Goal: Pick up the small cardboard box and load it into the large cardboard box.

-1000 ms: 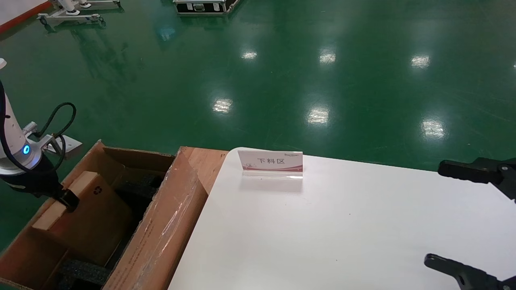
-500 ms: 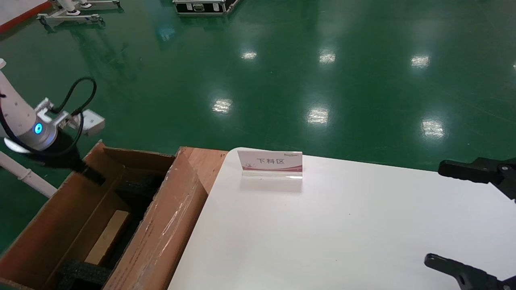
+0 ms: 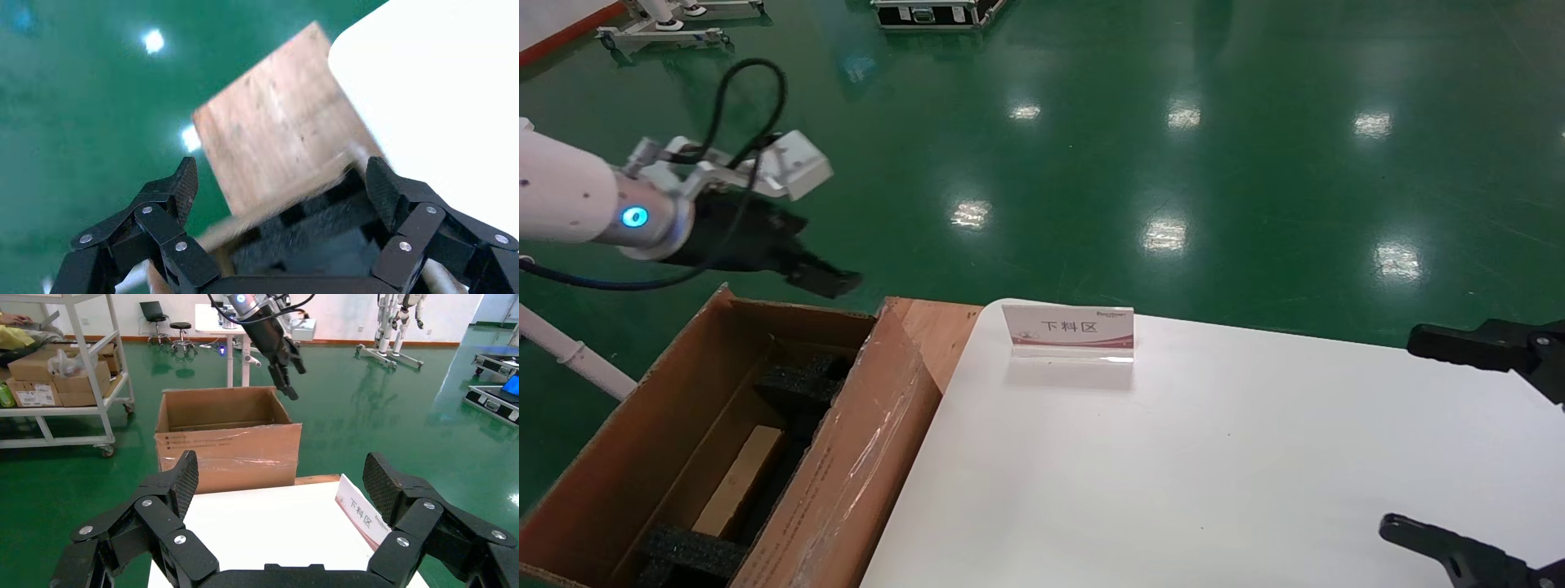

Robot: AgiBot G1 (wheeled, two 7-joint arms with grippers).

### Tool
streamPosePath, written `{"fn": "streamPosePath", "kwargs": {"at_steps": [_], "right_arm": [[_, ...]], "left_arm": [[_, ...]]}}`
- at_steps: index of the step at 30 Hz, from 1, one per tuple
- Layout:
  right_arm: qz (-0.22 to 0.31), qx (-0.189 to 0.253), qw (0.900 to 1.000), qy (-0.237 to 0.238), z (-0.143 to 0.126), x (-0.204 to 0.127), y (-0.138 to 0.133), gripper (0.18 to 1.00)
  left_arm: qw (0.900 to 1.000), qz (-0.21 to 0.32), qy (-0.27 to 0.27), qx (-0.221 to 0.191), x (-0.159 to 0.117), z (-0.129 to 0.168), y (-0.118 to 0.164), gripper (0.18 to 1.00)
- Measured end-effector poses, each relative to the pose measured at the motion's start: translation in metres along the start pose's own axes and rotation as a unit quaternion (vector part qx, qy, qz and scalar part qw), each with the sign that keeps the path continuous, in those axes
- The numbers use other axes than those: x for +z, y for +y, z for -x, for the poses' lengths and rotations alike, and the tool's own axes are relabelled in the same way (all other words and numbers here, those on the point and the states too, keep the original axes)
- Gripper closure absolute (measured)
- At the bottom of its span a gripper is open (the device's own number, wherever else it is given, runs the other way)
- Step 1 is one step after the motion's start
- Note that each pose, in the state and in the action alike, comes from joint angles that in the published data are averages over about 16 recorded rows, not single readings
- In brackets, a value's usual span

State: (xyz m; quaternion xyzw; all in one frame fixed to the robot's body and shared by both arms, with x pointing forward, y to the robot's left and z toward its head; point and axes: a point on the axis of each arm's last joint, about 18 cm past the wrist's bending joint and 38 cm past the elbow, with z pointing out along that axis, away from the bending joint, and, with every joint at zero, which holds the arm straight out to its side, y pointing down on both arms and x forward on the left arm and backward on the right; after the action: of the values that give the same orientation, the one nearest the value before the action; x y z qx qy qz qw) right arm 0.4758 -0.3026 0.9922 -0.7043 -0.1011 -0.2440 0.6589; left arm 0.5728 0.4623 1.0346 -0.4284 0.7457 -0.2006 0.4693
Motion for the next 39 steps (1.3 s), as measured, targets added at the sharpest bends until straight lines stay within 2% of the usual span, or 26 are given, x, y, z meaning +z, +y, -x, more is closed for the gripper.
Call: {"fn": "streamPosePath", "kwargs": {"at_steps": [11,20,29,39], "right_arm": [[0.0,0.0,1.0,0.0,0.0,0.0,0.0,0.178],[0.0,0.0,1.0,0.0,0.0,0.0,0.0,0.178],[0.0,0.0,1.0,0.0,0.0,0.0,0.0,0.178],[0.0,0.0,1.0,0.0,0.0,0.0,0.0,0.178]], "left_arm": [[0.996,-0.044,0.065,0.043,0.003,-0.042,-0.028,0.184],[0.9811,-0.074,0.165,0.068,0.009,-0.09,-0.043,0.184],[0.9516,-0.122,0.268,0.089,0.006,-0.134,-0.052,0.184],[0.9027,-0.2,0.366,0.106,-0.009,-0.169,-0.056,0.184]]}}
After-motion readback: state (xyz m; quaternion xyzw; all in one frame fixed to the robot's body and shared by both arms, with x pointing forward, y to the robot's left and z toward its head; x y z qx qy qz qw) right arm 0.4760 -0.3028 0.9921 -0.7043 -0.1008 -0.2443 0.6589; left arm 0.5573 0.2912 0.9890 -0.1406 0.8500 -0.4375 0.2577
